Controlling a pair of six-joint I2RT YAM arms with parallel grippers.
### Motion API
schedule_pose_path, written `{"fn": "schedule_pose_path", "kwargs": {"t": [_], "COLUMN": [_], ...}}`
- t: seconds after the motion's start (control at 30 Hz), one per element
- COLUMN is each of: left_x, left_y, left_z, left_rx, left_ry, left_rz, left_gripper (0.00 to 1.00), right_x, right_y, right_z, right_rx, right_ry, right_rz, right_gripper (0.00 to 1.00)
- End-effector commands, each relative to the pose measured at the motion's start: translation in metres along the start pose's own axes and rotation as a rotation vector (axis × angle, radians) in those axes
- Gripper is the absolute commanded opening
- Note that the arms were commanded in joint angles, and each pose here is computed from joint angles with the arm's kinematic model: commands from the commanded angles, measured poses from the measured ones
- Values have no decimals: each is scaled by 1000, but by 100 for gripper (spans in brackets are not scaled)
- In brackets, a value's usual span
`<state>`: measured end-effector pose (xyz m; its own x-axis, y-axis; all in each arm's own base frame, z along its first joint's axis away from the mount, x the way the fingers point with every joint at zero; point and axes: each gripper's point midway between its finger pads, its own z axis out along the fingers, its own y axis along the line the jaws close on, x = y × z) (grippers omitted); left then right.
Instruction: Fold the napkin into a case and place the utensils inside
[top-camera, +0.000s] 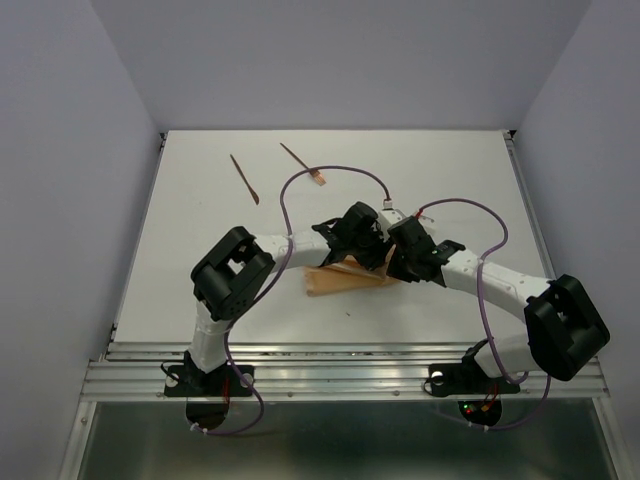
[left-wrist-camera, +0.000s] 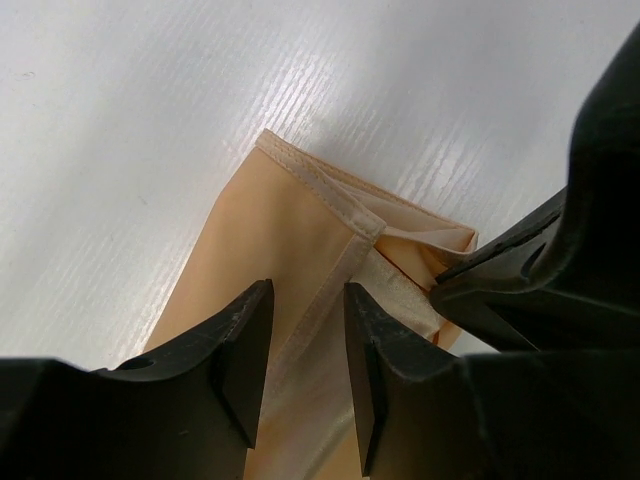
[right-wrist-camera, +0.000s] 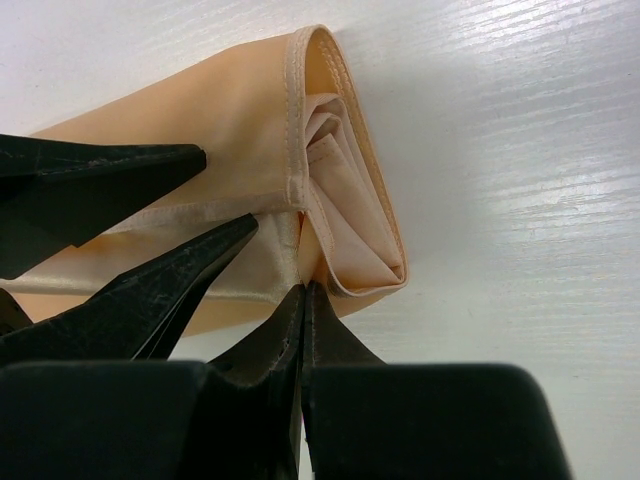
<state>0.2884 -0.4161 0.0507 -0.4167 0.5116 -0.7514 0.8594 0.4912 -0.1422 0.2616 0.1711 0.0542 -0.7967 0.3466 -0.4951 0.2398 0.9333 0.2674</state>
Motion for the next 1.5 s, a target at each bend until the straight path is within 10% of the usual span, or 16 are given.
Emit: {"fn": "schedule_pose_path", "kwargs": {"t": [0.0,0.57,0.93,1.47], "left_x": [-21,-18,-9,-7], "left_y": [0,-3,3,-24], "left_z": [1,8,16,-9], "left_rx": [-19,-55,-81,53], "left_ry": [-42,-32,-3,-14], "left_rz": [35,56,45,-6], "left_gripper": [44,47,1,0], "right_x": [-5,-5,-5,-15], "right_y": [9,9,8,2], "right_z": [-3,-5,-5,-6], "right_rx": [-21,-28,-24,-4], "right_ry": [-22,-25,-27,-63], "right_rz": [1,6,9,69], "right_gripper": [1,1,1,1]}}
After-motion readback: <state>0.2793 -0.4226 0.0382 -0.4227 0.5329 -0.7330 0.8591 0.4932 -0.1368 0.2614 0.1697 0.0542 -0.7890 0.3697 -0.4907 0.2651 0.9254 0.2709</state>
